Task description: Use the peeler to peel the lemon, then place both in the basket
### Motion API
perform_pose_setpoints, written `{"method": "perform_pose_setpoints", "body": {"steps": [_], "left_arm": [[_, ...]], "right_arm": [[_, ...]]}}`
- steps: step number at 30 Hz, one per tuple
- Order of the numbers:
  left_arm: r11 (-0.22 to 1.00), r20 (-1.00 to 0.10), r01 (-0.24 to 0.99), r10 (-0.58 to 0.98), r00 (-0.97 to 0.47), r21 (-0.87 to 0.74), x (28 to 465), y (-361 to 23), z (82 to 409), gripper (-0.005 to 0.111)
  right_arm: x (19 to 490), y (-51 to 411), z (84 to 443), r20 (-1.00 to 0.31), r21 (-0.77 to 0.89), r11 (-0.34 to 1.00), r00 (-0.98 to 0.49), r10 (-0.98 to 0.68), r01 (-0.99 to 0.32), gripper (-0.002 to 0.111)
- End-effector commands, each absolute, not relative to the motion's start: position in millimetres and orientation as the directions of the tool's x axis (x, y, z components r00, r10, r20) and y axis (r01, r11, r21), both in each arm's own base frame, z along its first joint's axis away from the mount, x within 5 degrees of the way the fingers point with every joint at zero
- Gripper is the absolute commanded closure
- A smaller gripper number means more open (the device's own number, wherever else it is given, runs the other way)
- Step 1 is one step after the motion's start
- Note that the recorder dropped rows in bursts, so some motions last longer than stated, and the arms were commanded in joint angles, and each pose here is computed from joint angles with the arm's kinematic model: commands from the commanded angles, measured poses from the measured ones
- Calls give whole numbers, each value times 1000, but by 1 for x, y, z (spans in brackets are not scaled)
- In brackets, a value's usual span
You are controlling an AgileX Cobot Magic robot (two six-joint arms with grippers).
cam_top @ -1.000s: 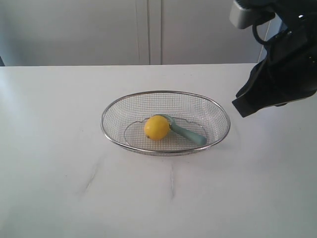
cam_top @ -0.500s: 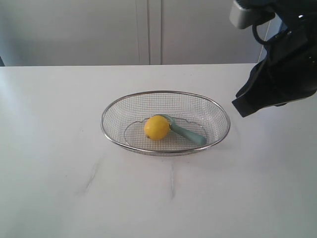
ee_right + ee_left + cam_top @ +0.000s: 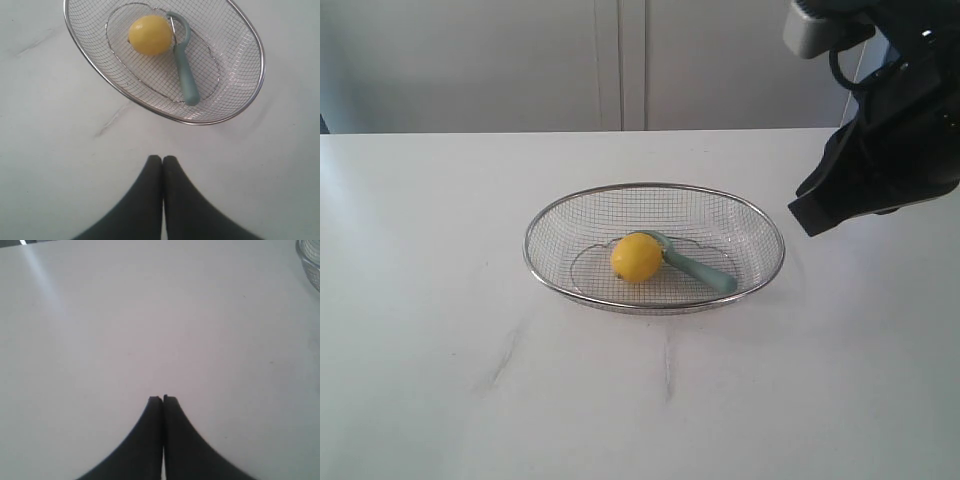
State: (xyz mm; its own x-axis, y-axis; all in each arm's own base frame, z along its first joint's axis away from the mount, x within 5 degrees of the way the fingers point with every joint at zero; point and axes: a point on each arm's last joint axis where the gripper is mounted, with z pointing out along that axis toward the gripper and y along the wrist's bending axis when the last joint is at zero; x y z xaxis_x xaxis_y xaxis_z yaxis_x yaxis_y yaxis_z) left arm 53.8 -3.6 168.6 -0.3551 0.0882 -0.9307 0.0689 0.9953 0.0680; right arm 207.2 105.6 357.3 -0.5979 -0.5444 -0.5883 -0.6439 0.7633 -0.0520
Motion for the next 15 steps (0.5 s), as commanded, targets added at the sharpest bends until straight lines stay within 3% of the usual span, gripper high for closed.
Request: {"method": "perform_pose_setpoints", "body": {"steps": [1, 15], "left_arm": [[997, -933, 41, 82, -351, 73, 52, -2, 166, 107], [997, -932, 39, 70, -356, 61, 52, -2, 166, 107]], "right_arm": [[207, 103, 360, -601, -64, 766, -588, -542, -640, 108], [207, 103, 360, -599, -64, 766, -589, -542, -640, 108]]}}
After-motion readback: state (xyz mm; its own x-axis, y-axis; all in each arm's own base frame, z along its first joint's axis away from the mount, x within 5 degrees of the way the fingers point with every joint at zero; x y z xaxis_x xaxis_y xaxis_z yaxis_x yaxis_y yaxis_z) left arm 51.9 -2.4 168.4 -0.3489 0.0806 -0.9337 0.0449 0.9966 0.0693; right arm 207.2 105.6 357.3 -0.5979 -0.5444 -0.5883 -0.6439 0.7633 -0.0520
